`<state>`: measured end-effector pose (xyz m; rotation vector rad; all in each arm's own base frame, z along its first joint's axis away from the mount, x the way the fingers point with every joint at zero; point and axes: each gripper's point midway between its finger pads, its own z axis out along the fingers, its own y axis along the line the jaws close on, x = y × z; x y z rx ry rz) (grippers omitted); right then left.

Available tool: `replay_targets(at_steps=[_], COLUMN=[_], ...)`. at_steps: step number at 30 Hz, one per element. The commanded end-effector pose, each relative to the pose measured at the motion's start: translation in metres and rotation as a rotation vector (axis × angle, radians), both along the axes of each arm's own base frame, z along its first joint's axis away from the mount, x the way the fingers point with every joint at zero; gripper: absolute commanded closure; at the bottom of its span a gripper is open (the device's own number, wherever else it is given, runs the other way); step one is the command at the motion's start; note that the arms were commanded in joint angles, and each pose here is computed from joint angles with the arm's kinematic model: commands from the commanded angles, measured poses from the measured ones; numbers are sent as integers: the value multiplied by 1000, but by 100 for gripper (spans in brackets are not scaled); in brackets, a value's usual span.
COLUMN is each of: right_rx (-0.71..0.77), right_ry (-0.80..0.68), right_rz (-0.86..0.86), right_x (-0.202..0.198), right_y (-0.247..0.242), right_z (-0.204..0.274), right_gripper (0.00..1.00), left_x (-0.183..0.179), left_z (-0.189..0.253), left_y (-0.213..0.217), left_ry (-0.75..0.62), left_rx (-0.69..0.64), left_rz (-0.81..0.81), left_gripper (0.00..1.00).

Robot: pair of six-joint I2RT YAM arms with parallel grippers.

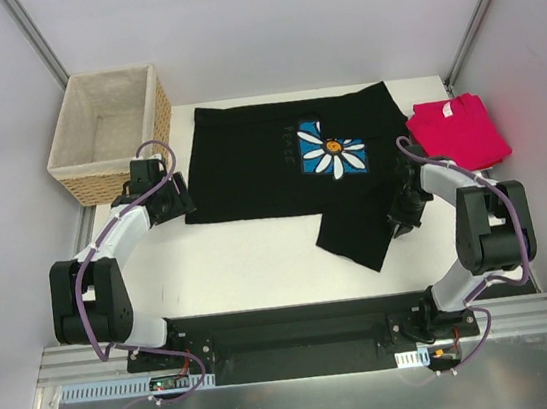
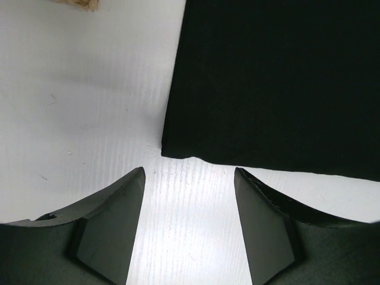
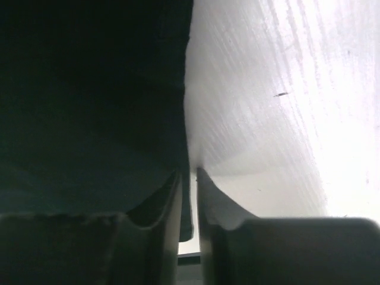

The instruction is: Fold and stack the t-shirts

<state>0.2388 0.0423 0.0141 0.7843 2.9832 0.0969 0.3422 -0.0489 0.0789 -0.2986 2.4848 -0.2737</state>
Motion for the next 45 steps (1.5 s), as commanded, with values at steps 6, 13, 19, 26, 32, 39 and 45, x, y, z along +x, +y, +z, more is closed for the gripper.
replay_targets(at_steps=[6,13,19,26,32,39,45], right_rx=[87,92,78,73,86,98,126], right_ry=[-16,-8,-2,-12,-10,7,13], right_rz=[25,43,54,63,74,96,121], right_x=[11,10,8,12,11,6,-5], right_y=[17,17,15,13,16,17,21], right_z=[-4,-4,-1,4,5,10,21], right_gripper=[99,99,99,99,99,99,99], left_x=[2,2,10,24,26,12,-8], left_z=[-2,-22,-34,-41,-35,-23,-4], left_y=[17,23,20,9,5,18,32], left_ry=[16,79,110,112,98,109,134], left_rx=[72,101,87,28,10,80,138], left_rz=[53,73,79,70,53,52,94], left_gripper=[39,40,38,51,100,100,100])
